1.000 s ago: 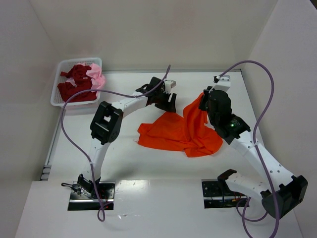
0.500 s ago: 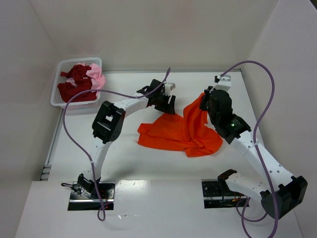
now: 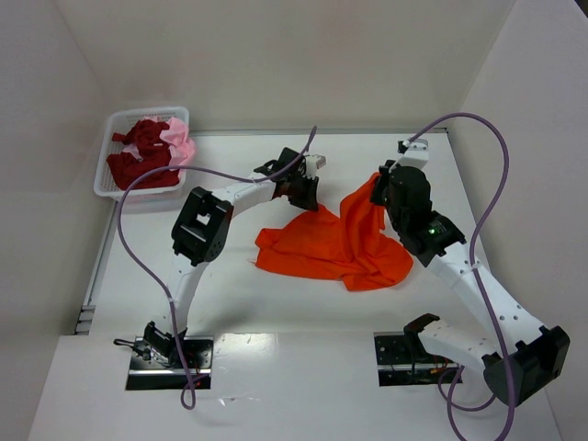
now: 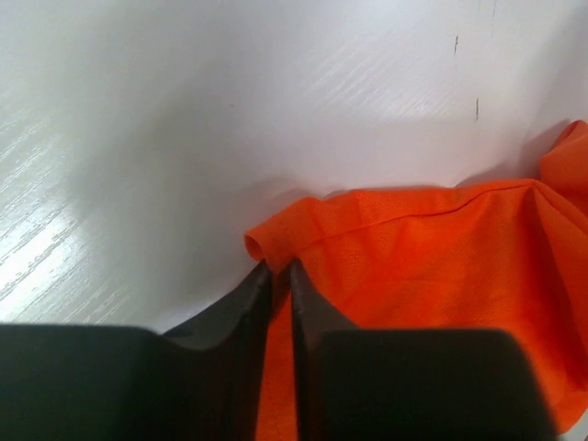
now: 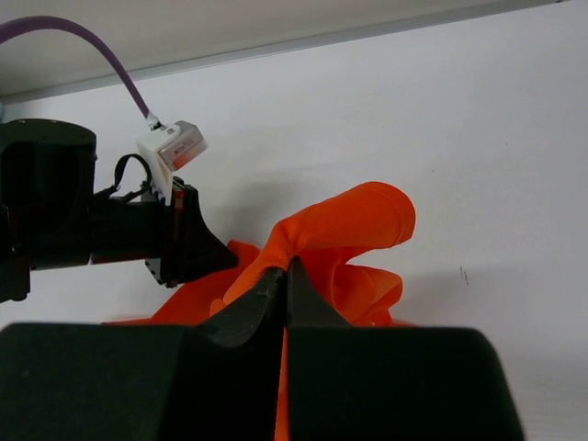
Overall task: Fold and stack the t-shirts
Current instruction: Flatten out the tshirt
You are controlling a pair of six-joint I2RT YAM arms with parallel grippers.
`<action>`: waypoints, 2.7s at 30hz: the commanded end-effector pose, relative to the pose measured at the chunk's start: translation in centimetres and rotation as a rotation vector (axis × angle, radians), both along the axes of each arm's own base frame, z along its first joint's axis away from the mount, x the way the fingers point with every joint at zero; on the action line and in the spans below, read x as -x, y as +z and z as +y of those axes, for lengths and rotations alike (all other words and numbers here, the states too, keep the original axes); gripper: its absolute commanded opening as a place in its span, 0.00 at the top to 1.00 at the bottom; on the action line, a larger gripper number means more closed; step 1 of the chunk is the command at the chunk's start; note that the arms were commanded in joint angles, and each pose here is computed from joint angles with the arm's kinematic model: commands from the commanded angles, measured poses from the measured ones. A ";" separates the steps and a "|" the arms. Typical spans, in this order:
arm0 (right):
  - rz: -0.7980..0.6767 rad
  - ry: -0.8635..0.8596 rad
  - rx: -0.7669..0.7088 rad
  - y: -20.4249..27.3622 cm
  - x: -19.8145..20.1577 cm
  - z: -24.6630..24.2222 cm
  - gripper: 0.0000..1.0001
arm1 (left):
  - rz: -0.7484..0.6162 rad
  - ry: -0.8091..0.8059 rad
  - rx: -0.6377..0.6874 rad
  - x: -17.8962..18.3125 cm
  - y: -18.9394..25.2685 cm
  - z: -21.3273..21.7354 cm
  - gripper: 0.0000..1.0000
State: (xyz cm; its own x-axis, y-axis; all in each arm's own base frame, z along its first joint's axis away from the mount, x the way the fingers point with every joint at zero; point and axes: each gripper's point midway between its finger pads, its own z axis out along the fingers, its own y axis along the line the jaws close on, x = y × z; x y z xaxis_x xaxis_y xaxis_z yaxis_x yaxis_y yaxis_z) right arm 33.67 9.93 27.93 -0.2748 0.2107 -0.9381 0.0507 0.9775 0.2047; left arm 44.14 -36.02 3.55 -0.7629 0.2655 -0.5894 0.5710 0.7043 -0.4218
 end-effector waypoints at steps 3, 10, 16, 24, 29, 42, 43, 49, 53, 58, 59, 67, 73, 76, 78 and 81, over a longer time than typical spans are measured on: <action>-0.050 -0.008 -0.017 1.2 -0.3 -0.2 0.98 | -0.059 0.008 -0.004 -0.9 1.5 0.0 0.93; -0.058 -0.017 -0.021 1.4 -0.4 -0.5 0.98 | -0.215 0.104 0.028 -2.5 10.1 1.5 1.00; -0.123 -0.034 -0.042 4.1 -0.7 -1.1 0.98 | -0.359 0.260 0.135 -3.7 21.3 6.2 1.00; -0.278 -0.048 -0.075 10.0 -1.9 -1.3 0.98 | -0.582 0.454 0.185 -1.2 34.8 13.0 1.00; -0.393 -0.082 -0.031 14.8 -2.8 -2.1 0.98 | -0.702 0.720 0.229 2.1 41.4 20.7 1.00; -0.574 -0.115 0.013 22.9 -3.8 -3.8 0.98 | -0.894 1.007 0.198 8.4 46.4 31.2 1.00; -0.603 -0.119 0.001 24.3 -3.3 -4.0 0.98 | -0.906 1.035 0.194 8.7 46.7 32.0 1.00; -0.710 -0.045 -0.011 29.4 -2.0 -3.1 0.98 | -0.953 1.071 0.208 9.2 48.2 32.8 1.00; -0.780 -0.008 0.024 31.7 0.1 -3.2 0.98 | -1.004 1.132 0.220 10.6 50.1 34.1 1.00; -0.764 0.040 -0.022 31.8 2.6 -3.2 0.98 | -0.960 1.080 0.289 12.2 50.2 33.0 1.00; -0.755 0.051 -0.028 31.4 3.1 -3.2 0.98 | -0.972 1.070 0.306 13.2 50.7 33.1 1.00; -0.648 0.043 -0.066 29.6 7.2 -4.7 0.98 | -0.918 1.031 0.284 15.9 50.1 33.0 1.00; -0.394 -0.061 -0.057 20.8 2.2 -4.7 0.98 | -0.728 1.018 0.167 10.0 42.9 31.2 1.00; -0.245 -0.025 -0.058 13.9 -0.6 -2.8 0.98 | -0.614 1.021 0.094 6.5 36.9 30.3 1.00; -0.187 -0.018 -0.105 10.8 -1.6 -1.8 0.98 | -0.551 1.019 0.069 4.6 33.6 29.6 1.00; -0.070 -0.003 -0.126 4.0 -3.0 -0.5 0.98 | -0.474 1.027 0.014 2.4 28.8 29.7 1.00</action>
